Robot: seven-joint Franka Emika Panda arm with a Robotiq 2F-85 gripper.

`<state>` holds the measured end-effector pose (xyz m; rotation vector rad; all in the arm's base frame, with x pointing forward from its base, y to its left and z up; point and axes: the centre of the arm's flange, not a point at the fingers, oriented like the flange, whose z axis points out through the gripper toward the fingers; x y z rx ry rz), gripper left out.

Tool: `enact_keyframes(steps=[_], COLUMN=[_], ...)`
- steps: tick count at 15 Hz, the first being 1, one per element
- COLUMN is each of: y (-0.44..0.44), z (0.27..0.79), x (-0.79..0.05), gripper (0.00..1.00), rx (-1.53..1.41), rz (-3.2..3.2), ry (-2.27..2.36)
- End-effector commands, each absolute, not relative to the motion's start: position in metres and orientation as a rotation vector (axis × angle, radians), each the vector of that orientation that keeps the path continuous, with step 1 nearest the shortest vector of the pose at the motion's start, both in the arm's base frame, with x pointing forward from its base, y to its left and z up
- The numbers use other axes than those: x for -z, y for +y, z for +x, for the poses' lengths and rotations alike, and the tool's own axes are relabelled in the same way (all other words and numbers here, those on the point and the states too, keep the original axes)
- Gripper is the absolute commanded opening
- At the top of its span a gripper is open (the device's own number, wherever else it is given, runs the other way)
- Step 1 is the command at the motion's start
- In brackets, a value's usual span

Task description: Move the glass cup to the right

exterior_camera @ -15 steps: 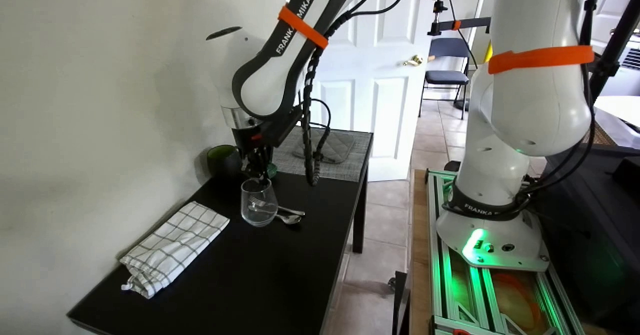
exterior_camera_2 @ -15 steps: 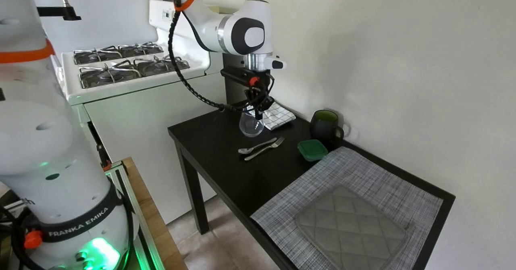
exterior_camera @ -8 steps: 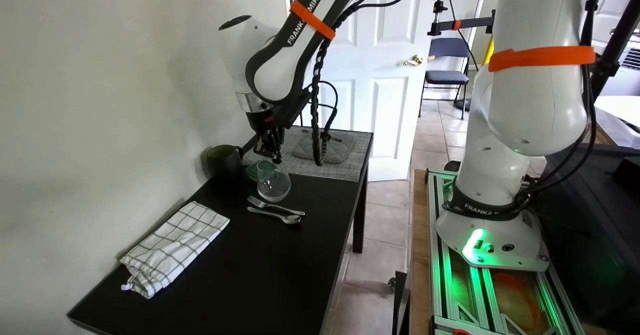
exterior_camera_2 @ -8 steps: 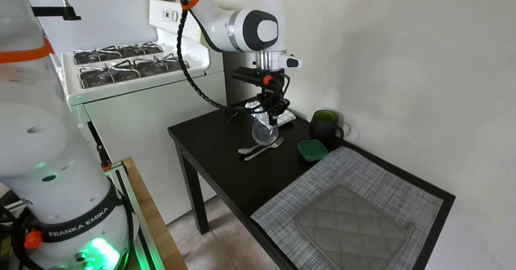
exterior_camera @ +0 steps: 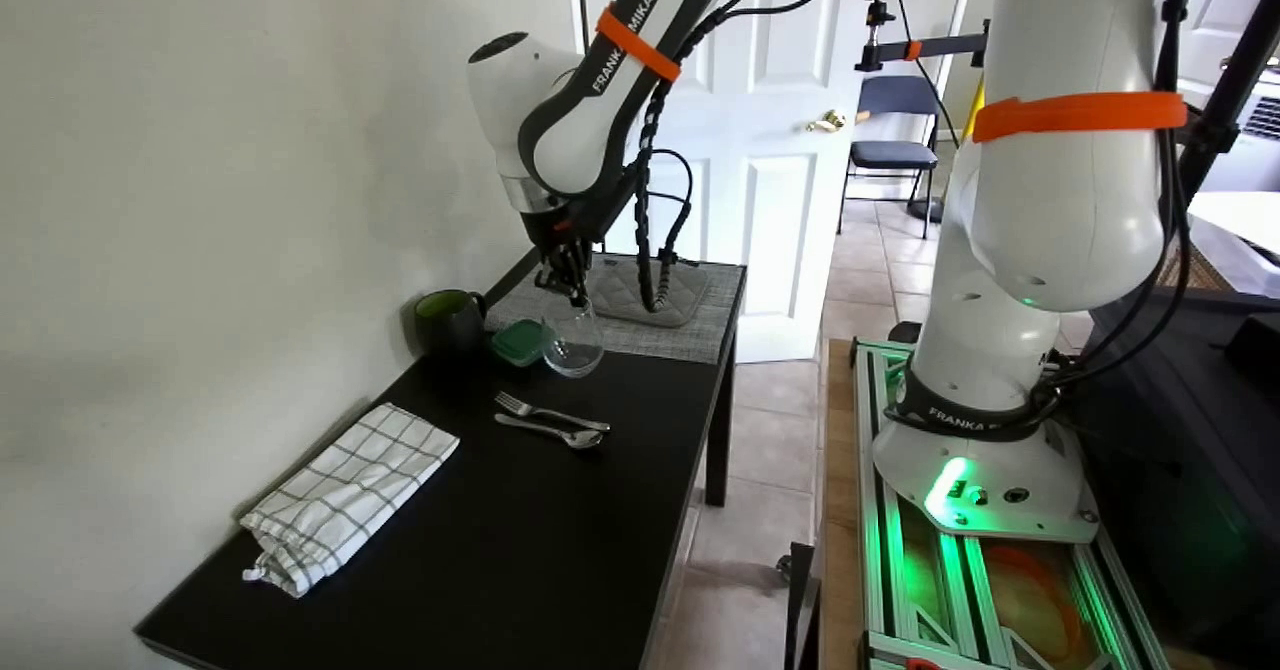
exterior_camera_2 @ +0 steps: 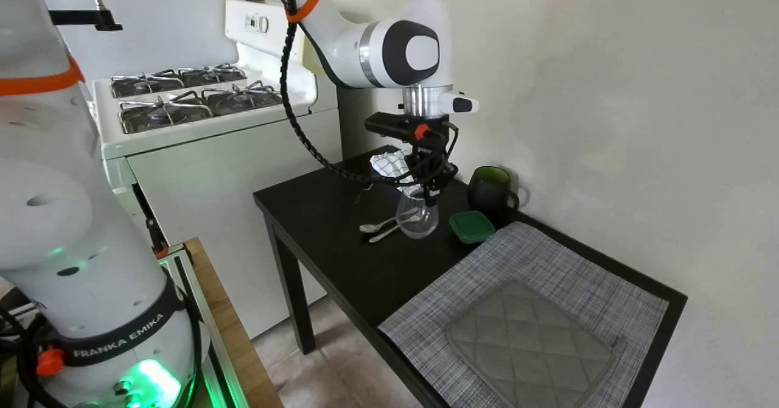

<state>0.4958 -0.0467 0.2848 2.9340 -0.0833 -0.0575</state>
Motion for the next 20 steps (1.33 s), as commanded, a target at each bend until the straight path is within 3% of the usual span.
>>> enact_keyframes(steps=[1, 15, 16, 20], y=[-0.051, -0.051, -0.052, -0.053], z=[0.485, 0.487, 0.487, 0.487], x=[-0.27, -0.24, -0.239, -0.24], gripper=[0.01, 0.01, 0.26, 0.52], rx=[0.073, 0.025, 0.023, 0.016], rz=[2.921, 2.951, 2.95, 2.953], ry=[-0.101, -0.118, -0.117, -0.121])
